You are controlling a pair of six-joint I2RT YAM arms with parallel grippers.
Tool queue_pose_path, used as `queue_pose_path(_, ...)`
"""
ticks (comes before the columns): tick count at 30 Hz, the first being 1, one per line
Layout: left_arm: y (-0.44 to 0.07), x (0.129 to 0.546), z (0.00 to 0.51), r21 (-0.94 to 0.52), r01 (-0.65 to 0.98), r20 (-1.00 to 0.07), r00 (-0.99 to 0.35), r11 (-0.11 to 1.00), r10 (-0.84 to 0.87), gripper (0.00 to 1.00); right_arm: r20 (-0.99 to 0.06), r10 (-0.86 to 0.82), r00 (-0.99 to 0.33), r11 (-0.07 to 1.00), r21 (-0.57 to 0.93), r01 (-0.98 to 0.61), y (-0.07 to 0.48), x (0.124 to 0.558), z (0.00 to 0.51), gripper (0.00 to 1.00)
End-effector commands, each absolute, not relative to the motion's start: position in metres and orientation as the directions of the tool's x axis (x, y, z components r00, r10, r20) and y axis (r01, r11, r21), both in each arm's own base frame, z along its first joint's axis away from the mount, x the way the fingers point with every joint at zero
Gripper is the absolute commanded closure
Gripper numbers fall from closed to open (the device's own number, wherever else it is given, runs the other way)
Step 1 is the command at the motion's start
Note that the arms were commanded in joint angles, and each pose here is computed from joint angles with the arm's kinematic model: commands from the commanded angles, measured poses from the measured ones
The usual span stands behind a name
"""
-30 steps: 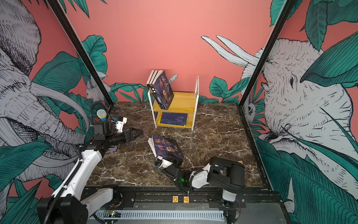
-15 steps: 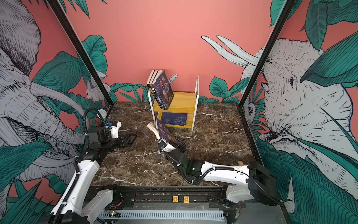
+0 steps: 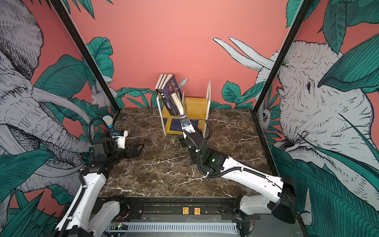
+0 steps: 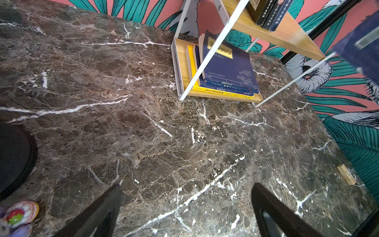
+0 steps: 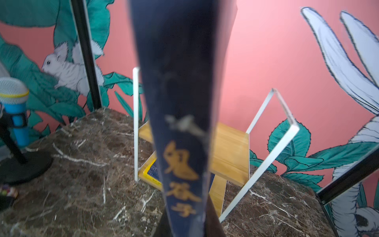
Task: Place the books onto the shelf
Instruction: 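Raise the purple book upright with the right gripper while the left withdraws, then insert the purple book beside the books on the upper tier with the right gripper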
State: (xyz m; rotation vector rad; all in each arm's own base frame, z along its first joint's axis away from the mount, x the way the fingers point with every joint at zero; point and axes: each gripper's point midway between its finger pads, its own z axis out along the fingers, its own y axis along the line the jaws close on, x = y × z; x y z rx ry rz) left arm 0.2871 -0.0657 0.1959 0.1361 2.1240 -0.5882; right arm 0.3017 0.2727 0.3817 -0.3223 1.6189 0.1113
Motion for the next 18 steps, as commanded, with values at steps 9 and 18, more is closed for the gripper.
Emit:
queue_pose_path(9,-0.072,0.283,0.204,-0.332,0.378,-0.843,-0.529,0.864,-0.093,0.00,-0.987,0.148,0.069,0.987,0.143,-0.071,0.247,0.367,0.470,1.00)
queue_pose_path(18,-0.078,0.281,0.206,-0.321,0.402,-0.851,-0.520,0.858,-0.074,0.00,-0.987,0.156,0.032,0.987,0.157,0.035,0.266,0.429,0.442,1.00)
